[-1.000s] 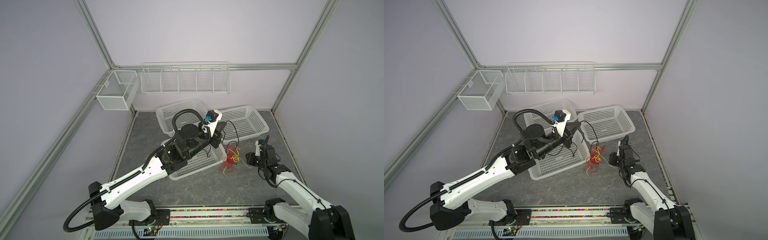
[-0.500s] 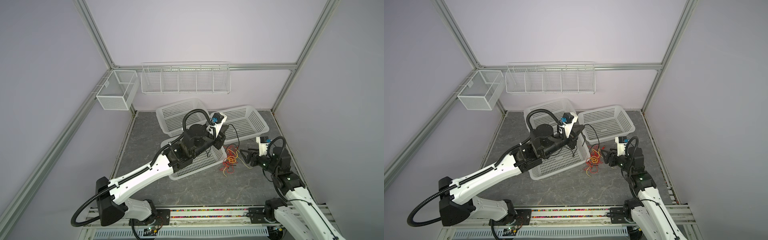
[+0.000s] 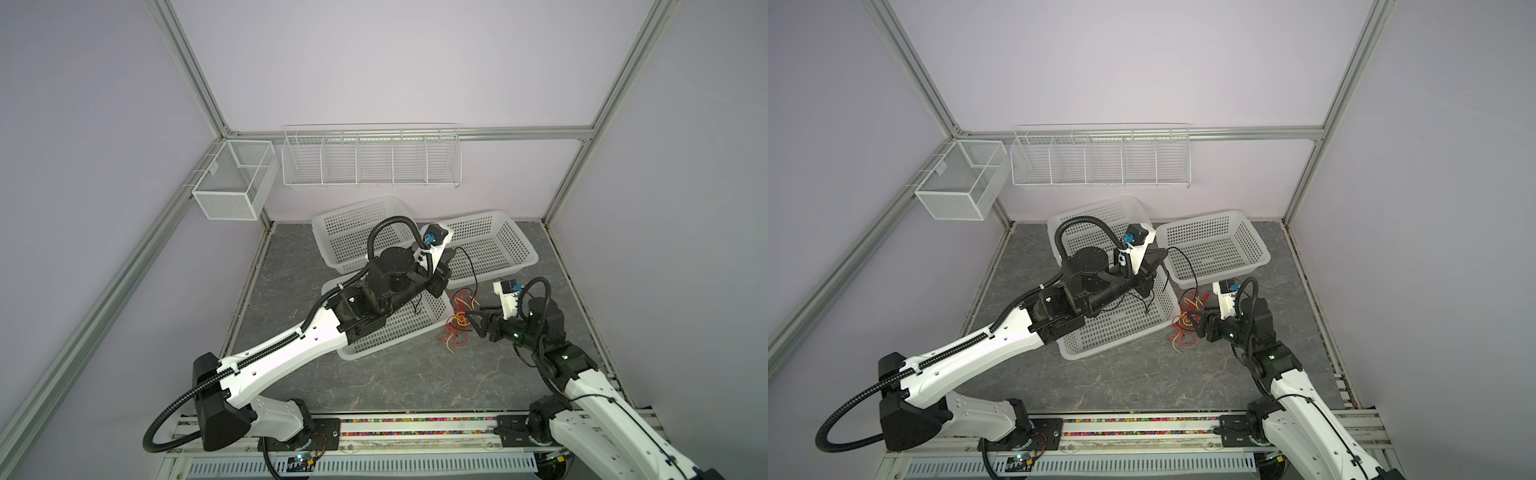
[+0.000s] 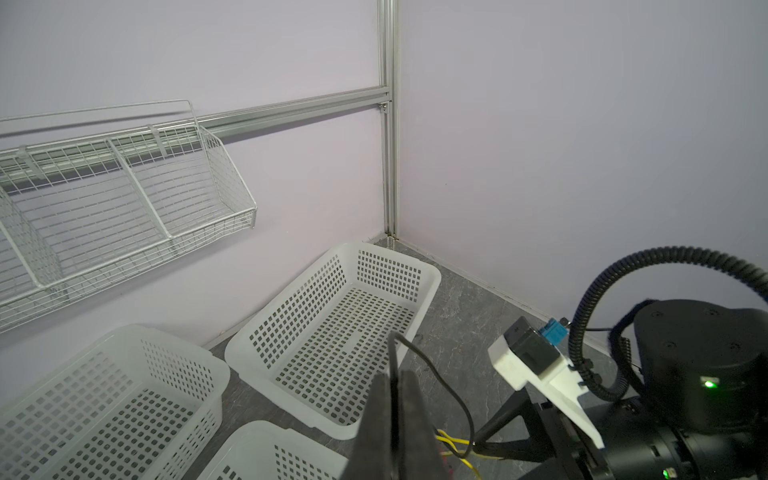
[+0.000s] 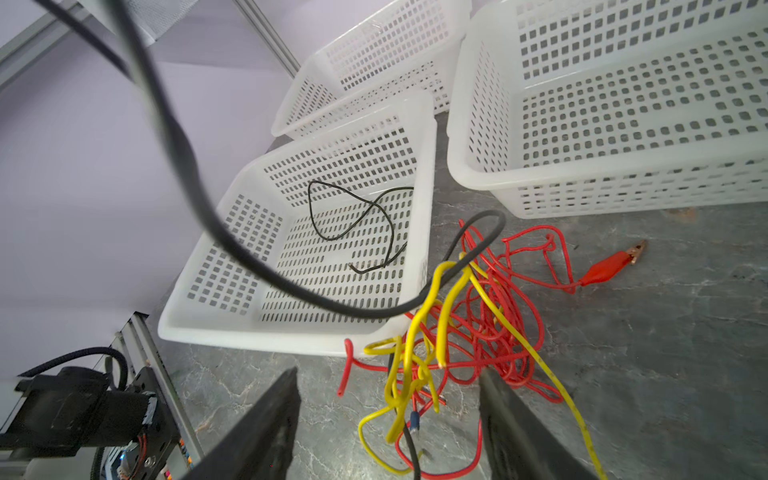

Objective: Untangle the cables

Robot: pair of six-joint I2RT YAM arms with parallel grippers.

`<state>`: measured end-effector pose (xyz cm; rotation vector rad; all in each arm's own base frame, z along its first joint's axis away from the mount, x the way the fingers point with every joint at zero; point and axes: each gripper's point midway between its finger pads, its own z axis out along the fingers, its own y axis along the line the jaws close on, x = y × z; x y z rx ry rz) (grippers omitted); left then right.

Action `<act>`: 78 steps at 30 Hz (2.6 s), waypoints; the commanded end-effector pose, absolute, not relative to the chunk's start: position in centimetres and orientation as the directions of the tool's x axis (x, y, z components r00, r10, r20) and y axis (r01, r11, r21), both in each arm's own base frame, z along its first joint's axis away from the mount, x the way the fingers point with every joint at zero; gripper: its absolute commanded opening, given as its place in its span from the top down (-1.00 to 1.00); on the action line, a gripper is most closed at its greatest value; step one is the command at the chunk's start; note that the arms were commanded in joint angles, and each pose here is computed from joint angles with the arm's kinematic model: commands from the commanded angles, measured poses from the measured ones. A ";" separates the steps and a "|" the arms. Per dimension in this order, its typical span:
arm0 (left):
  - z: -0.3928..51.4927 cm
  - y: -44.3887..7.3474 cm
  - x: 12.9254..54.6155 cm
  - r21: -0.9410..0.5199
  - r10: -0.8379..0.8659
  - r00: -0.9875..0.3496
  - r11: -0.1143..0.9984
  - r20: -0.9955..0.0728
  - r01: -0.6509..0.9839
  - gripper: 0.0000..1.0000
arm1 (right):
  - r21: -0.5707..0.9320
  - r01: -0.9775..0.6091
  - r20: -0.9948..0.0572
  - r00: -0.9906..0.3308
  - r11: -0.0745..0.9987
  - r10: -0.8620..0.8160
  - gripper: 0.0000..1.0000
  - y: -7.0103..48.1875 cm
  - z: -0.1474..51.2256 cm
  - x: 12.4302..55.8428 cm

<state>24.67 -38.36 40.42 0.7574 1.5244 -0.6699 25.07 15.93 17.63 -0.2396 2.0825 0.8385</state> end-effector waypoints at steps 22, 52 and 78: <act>46.7 -29.7 23.1 0.027 -0.034 0.079 0.745 -0.996 0.666 1.00 | 0.343 -0.055 -0.699 -0.681 0.938 0.216 0.88 11.4 11.0 29.6; 49.4 -8.8 20.7 -0.032 -0.055 0.185 0.991 -0.981 0.126 1.00 | 0.275 0.008 -0.644 -0.741 0.961 0.191 0.87 11.2 9.3 31.3; 31.3 -26.5 28.0 -0.098 0.057 -0.315 0.885 -0.947 0.455 1.00 | 0.385 -0.279 -0.820 -0.540 0.880 0.188 0.87 13.2 19.6 28.0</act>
